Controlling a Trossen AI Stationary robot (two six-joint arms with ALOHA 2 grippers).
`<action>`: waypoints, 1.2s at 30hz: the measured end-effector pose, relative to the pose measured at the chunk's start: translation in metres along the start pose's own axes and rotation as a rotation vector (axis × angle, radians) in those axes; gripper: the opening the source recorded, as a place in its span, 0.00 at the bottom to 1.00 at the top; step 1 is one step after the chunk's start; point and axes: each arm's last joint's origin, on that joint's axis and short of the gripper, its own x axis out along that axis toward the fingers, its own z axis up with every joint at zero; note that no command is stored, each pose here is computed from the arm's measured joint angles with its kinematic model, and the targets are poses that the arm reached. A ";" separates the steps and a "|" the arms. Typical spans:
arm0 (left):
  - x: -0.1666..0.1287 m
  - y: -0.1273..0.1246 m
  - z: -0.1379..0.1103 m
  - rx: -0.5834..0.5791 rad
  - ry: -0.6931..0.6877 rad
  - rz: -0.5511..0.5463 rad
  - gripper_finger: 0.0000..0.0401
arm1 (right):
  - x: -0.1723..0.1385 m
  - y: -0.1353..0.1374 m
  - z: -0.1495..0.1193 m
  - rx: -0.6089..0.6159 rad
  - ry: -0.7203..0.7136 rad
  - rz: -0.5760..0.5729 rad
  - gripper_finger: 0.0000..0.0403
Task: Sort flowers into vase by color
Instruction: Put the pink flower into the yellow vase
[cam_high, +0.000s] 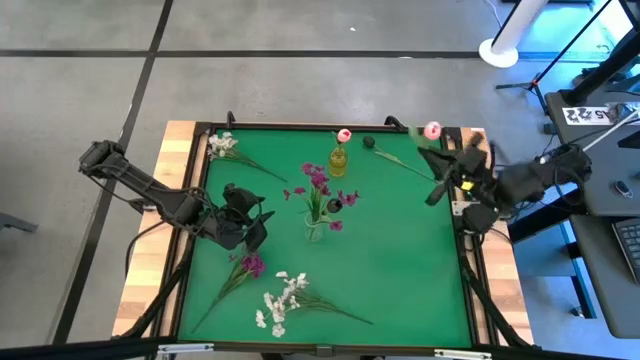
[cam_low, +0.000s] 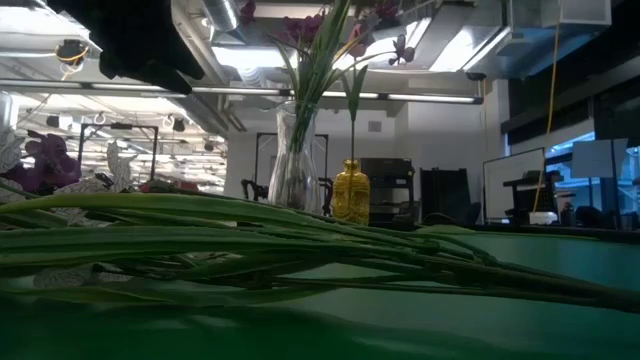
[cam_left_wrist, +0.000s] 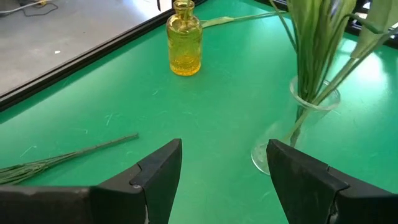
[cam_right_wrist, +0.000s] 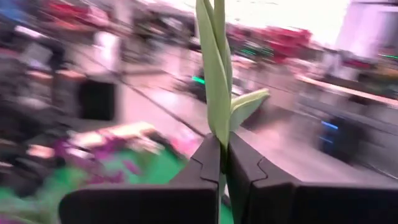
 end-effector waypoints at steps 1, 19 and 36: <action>0.001 0.000 0.000 -0.002 -0.001 0.004 0.57 | 0.004 -0.001 0.004 0.012 -0.035 0.063 0.01; 0.003 0.002 0.002 -0.009 -0.002 0.016 0.57 | 0.139 -0.074 -0.013 -0.156 -0.213 0.461 0.01; 0.011 0.008 0.012 -0.005 -0.082 0.109 0.57 | 0.226 -0.126 -0.078 -0.034 -0.161 0.734 0.01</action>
